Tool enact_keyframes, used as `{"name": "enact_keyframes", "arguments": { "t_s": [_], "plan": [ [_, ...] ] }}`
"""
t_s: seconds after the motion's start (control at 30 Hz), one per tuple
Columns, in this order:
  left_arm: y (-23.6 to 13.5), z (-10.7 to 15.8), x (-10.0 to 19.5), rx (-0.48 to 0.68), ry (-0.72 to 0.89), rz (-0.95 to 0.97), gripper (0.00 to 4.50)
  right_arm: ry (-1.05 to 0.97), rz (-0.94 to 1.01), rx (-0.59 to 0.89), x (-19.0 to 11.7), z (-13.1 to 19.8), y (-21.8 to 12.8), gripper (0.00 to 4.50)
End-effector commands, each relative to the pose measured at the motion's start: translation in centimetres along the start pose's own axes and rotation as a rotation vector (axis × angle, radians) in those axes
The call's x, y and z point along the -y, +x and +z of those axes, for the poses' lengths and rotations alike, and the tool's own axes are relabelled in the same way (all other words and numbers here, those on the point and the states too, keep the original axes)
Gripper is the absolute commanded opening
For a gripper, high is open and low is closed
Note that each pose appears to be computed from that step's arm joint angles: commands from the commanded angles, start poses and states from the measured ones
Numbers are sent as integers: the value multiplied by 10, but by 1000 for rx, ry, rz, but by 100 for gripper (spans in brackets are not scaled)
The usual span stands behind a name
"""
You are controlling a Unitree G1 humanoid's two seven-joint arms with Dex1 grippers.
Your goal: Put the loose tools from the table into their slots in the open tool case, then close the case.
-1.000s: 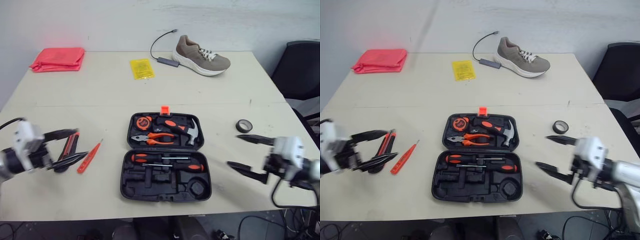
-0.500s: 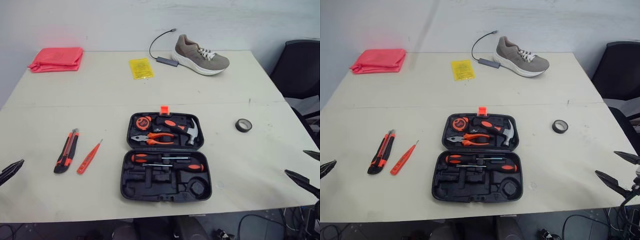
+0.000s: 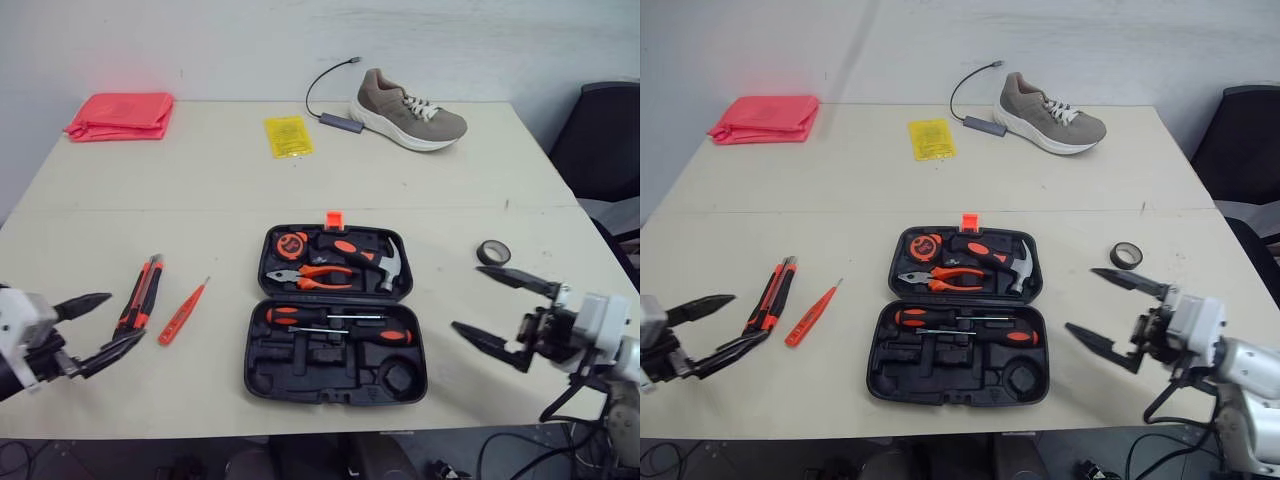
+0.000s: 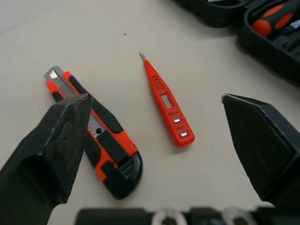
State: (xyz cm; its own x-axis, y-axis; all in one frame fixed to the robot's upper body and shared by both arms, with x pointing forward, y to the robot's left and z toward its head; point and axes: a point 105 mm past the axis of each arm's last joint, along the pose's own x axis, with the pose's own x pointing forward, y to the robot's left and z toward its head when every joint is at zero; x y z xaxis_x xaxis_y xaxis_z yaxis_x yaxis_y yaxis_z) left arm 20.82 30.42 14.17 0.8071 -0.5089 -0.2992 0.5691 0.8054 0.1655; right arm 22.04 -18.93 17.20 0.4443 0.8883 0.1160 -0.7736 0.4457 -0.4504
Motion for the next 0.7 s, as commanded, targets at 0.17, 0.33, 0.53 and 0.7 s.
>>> {"name": "enact_keyframes", "arguments": {
  "t_s": [0.17,0.33,0.53,0.7],
  "plan": [
    [32,-8,28,-76,-52,83,450,-1,55,105,-14,15,23,440],
    [41,-14,24,-138,-76,187,450,-12,103,132,-19,18,30,440],
    [50,-30,24,-219,-133,253,450,-33,149,156,-23,21,37,440],
    [63,-38,35,-261,-174,191,450,-45,163,162,-25,22,40,440]
  ]
}}
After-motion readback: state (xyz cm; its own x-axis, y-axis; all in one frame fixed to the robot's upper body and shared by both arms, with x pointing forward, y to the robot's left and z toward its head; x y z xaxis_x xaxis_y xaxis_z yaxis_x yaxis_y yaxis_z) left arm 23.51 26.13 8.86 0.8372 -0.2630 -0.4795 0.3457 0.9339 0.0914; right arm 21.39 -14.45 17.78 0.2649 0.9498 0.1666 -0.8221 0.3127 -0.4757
